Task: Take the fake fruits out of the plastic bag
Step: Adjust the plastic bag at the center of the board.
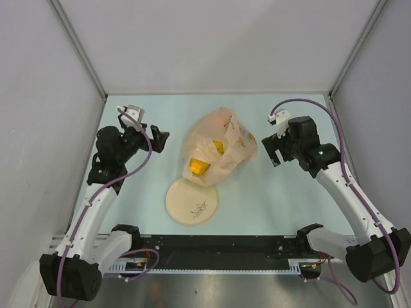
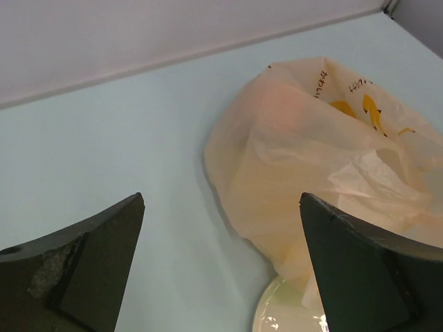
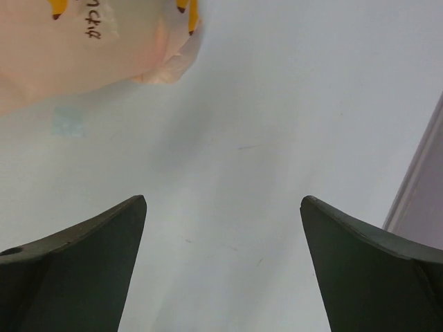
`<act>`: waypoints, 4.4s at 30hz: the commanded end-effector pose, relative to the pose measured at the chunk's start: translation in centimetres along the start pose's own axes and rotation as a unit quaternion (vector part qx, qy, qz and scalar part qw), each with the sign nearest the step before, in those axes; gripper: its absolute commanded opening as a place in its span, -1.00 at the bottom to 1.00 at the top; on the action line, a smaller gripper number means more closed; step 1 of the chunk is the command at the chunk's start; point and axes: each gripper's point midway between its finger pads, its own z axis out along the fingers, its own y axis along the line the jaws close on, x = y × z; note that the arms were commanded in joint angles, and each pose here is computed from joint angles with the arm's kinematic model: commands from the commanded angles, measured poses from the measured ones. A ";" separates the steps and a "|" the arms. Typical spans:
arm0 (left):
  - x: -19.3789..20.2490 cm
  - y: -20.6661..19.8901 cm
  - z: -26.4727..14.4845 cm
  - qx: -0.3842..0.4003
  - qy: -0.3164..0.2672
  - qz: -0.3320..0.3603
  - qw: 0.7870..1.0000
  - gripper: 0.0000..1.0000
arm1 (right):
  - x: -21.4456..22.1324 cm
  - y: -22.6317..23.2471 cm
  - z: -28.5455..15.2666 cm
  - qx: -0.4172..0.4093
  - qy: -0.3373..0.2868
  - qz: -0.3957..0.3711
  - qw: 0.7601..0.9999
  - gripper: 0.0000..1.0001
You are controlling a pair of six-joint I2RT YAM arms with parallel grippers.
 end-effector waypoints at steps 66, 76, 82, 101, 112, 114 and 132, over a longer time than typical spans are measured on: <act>8.0 -13.1 10.1 0.300 -0.005 0.449 0.841 -0.79 | -9.3 15.6 4.2 -0.310 -0.148 -0.263 0.902 -1.00; -12.9 -4.9 23.8 0.138 -0.067 0.136 0.979 -1.00 | -27.4 -2.9 9.5 -0.077 -0.321 -0.106 0.938 -1.00; -24.2 -5.1 23.5 0.131 -0.184 0.122 0.966 -1.00 | -37.7 -11.5 4.0 0.014 -0.434 -0.055 0.899 -1.00; 2.4 -9.7 9.4 0.169 0.052 -0.013 0.984 0.02 | -11.2 1.2 7.2 -0.105 -0.188 -0.155 0.964 -0.05; -0.8 -11.0 5.6 0.197 0.005 0.086 0.977 0.60 | -16.0 9.0 -2.9 -0.144 -0.288 -0.137 0.937 0.49; 0.0 -12.9 5.2 0.236 0.007 0.096 0.967 0.61 | -16.1 9.7 -1.3 -0.160 -0.275 -0.092 0.943 0.42; 6.5 -14.1 17.0 0.187 0.042 0.355 0.915 0.58 | -13.2 8.5 13.2 -0.188 -0.152 0.112 0.964 -0.11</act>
